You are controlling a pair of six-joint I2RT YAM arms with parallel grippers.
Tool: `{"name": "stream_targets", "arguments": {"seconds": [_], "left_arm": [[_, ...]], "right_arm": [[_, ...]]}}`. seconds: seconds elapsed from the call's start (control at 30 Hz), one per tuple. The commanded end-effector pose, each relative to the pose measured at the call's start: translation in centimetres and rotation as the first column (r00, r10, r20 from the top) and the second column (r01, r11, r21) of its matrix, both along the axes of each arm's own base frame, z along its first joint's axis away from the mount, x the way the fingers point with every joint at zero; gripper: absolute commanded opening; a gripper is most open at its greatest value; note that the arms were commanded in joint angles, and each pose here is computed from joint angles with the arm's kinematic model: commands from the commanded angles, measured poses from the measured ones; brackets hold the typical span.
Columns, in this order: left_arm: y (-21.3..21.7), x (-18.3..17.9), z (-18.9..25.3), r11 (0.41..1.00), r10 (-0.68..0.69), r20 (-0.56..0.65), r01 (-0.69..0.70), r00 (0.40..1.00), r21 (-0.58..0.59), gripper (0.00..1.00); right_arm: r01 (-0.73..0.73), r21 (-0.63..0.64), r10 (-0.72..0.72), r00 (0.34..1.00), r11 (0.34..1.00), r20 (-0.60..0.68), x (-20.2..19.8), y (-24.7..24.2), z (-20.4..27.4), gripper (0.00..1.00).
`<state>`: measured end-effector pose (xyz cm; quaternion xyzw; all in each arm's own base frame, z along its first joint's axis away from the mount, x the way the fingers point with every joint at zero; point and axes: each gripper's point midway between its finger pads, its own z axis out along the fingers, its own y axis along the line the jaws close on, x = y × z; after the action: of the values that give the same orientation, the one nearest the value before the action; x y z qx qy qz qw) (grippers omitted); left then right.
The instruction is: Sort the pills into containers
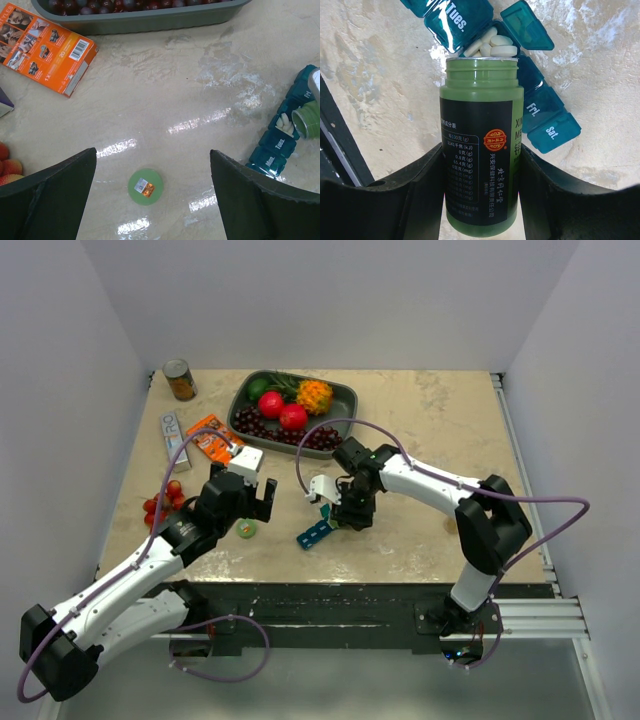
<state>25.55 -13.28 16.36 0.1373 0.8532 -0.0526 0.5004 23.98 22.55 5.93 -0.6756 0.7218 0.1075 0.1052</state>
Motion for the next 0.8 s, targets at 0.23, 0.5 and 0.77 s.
{"name": "stream_targets", "arguments": {"seconds": [0.23,0.5,0.77], "left_arm": [[0.0,0.6,1.6,1.0,0.016,0.056,-0.014,0.998,-0.028,1.0],[0.0,0.4,1.7,0.999,0.017,0.055,-0.015,0.998,-0.048,1.0],[-1.2,-0.8,1.7,0.981,0.014,0.009,-0.012,1.0,-0.194,1.0]], "right_arm": [[0.024,0.163,-0.022,1.0,0.986,-0.015,-0.1,0.8,2.1,0.0],[0.018,0.252,-0.013,1.0,0.968,-0.023,-0.4,1.0,3.0,0.0],[-0.044,0.395,0.036,0.999,0.918,0.027,-1.4,1.9,5.9,0.0]]}}
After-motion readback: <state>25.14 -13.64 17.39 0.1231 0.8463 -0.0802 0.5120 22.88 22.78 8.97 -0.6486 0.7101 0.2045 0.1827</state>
